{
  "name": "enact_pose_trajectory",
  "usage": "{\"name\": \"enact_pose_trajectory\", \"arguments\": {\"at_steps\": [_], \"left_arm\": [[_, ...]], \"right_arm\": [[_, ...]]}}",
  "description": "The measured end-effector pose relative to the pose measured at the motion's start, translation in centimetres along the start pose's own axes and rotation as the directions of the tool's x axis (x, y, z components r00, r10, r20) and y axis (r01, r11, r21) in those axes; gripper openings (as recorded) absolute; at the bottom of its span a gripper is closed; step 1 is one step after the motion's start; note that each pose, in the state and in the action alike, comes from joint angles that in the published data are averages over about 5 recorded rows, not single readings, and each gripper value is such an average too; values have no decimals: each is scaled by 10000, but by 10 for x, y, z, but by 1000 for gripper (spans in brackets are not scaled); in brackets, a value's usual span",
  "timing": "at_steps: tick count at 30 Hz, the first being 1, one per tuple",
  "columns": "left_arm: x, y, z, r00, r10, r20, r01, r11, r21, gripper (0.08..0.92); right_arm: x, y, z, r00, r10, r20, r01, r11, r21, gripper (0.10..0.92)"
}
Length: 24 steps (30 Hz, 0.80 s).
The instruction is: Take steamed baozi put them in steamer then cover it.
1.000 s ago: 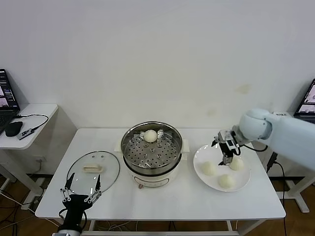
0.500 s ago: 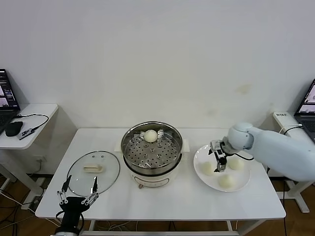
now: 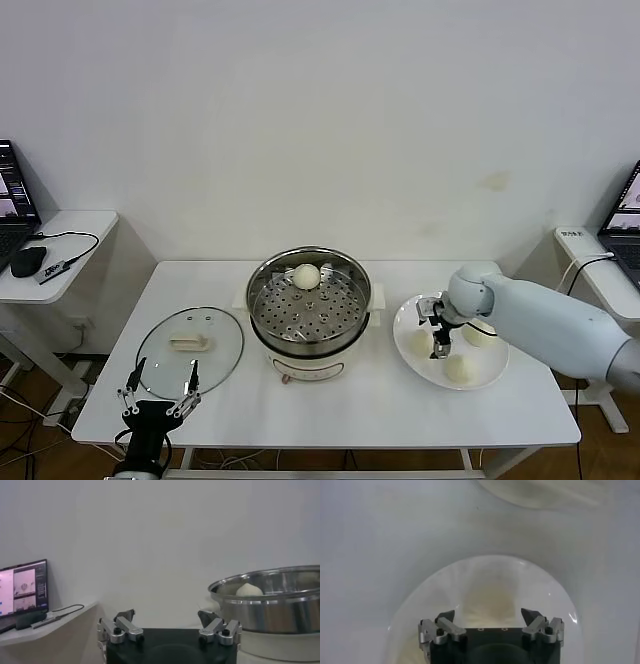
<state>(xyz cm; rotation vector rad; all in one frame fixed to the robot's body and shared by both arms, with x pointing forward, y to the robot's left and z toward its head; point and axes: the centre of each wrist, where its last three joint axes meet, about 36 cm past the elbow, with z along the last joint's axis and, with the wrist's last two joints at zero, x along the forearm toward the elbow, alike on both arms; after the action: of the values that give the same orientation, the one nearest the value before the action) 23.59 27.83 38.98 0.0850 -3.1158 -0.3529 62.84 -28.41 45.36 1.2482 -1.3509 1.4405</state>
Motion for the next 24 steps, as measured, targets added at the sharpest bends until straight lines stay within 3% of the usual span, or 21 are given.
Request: {"name": "enact_pose_trajectory", "arguments": {"at_steps": [14,24], "left_arm": [[0,-1,-2,9999,1,104,-1,10000,39,823],[0,-2,-8,9996,52,261,-54,10000,69,823]], "right_arm": [[-3,-7,4,10000,35,5,-35,9998,-191,598],[28,-20,8,9997,240,75,-238,9991,-347,582]]}}
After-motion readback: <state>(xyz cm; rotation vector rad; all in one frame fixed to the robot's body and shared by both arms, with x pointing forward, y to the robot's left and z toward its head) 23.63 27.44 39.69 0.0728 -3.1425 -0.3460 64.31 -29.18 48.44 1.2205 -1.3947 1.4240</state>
